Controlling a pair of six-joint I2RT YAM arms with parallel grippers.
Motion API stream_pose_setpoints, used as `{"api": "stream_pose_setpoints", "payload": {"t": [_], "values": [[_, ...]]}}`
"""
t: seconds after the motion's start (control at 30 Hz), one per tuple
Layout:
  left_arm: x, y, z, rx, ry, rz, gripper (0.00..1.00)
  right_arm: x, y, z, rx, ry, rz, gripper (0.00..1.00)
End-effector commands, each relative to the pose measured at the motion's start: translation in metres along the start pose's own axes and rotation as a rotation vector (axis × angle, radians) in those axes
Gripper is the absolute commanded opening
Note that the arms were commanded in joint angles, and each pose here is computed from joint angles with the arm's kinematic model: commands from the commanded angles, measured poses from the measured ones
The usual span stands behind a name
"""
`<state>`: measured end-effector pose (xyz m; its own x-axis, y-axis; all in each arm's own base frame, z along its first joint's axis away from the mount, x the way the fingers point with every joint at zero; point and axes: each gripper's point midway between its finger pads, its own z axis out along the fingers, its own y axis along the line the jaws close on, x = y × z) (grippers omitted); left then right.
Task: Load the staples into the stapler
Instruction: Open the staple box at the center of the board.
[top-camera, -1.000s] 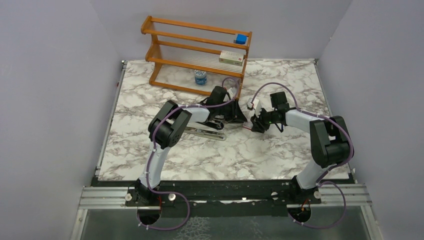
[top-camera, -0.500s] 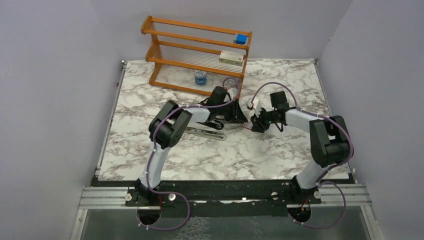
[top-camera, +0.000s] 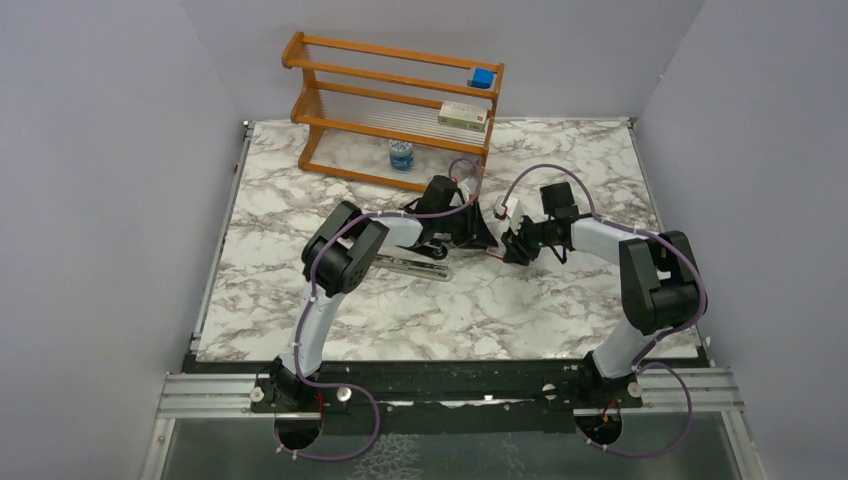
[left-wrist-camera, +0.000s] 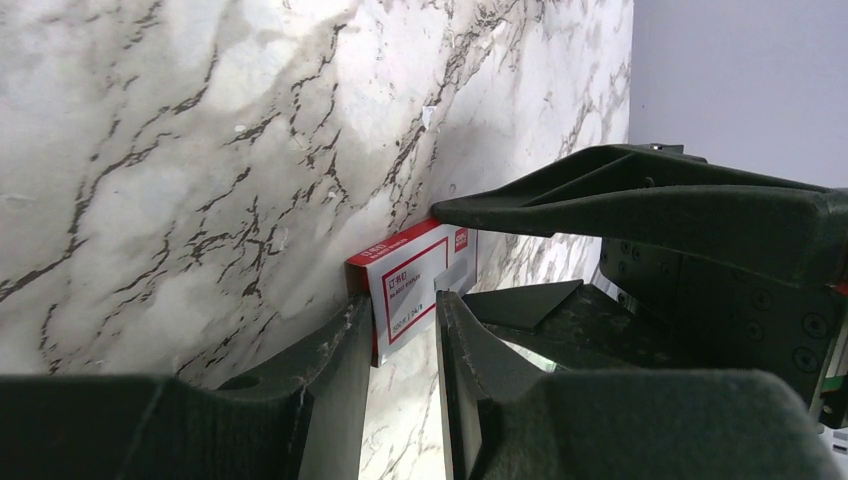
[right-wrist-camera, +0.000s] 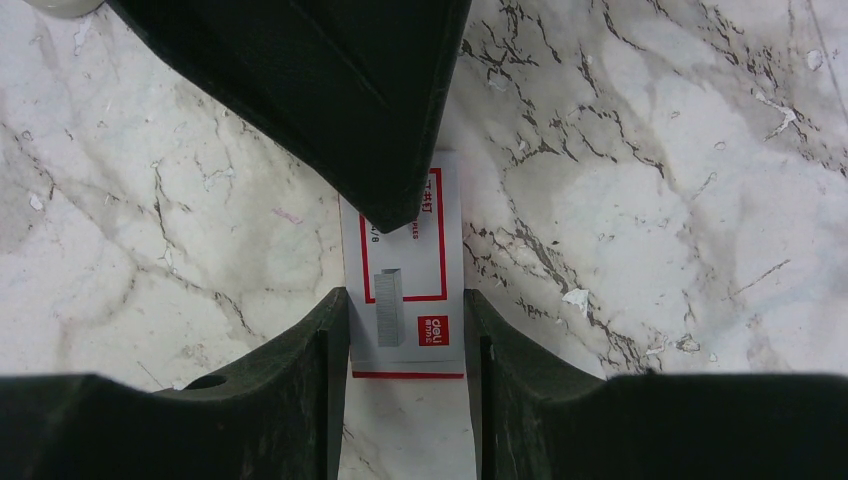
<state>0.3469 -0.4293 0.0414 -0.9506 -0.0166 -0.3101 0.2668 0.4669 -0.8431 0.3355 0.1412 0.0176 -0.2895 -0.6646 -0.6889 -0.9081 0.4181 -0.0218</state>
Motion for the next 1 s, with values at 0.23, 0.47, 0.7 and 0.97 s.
{"api": "stream_pose_setpoints", "payload": {"t": [0.23, 0.47, 0.7, 0.97], "values": [[0.022, -0.022, 0.013, 0.1, 0.082, 0.019, 0.32, 0.034, 0.012, 0.007, -0.044, 0.112, 0.061, 0.29], [0.03, -0.027, 0.018, 0.113, 0.103, 0.024, 0.32, 0.034, 0.013, 0.008, -0.05, 0.11, 0.067, 0.29], [0.036, -0.028, 0.021, 0.12, 0.115, 0.017, 0.36, 0.033, 0.012, 0.008, -0.052, 0.109, 0.066, 0.29], [0.045, -0.032, 0.024, 0.141, 0.132, 0.006, 0.41, 0.033, 0.012, 0.008, -0.054, 0.109, 0.068, 0.29]]}}
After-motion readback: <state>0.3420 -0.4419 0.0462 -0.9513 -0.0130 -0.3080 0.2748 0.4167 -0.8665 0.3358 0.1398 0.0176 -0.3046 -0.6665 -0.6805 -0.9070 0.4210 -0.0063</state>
